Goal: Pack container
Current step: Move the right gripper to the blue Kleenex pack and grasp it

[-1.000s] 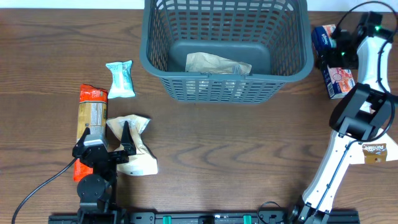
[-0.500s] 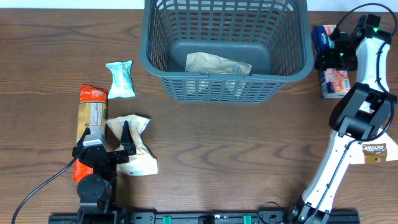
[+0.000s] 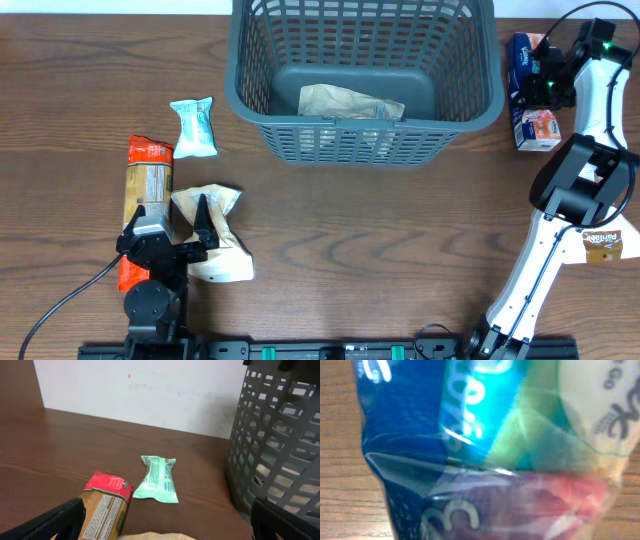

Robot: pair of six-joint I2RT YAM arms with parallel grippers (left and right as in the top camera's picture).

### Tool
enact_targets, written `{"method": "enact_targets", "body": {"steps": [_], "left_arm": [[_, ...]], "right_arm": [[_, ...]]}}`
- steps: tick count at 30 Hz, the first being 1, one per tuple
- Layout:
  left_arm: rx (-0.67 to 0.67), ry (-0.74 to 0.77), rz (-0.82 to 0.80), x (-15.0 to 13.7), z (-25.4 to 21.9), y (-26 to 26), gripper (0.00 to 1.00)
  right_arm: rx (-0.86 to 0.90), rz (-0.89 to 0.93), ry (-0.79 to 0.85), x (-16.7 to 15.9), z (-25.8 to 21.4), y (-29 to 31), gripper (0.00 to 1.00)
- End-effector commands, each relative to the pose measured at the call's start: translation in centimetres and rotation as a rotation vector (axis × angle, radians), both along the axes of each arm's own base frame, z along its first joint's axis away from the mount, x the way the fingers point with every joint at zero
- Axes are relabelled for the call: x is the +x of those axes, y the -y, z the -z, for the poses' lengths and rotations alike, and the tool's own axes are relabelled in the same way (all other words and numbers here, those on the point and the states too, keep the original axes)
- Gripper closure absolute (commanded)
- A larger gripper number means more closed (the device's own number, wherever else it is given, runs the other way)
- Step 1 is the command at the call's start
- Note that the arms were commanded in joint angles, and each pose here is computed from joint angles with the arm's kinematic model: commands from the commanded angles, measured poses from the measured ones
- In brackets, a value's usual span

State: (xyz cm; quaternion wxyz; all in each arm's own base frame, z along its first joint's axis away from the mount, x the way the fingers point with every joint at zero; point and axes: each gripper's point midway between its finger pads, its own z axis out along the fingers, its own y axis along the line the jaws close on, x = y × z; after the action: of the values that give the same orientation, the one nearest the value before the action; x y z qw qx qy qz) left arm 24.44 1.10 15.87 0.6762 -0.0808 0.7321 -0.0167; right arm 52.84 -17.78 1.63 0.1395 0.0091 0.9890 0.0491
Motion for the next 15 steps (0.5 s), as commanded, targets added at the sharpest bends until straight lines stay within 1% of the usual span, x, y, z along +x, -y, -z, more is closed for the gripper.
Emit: {"method": "enact_targets", "body": {"steps": [1, 5, 15], "left_arm": [[-0.008, -0.011, -0.004, 0.0, 0.7, 0.0, 0.01], [-0.008, -0.011, -0.004, 0.0, 0.7, 0.0, 0.01], [-0.008, -0.011, -0.004, 0.0, 0.7, 0.0, 0.01]], "right_arm": [[0.027, -0.003, 0.032, 0.5, -1.6, -1.1, 0.99], [0.019, -0.004, 0.052, 0.7, -2.7, -1.1, 0.98], [0.019, 0.006, 0.060, 0.7, -3.3, -1.1, 0.99]]}}
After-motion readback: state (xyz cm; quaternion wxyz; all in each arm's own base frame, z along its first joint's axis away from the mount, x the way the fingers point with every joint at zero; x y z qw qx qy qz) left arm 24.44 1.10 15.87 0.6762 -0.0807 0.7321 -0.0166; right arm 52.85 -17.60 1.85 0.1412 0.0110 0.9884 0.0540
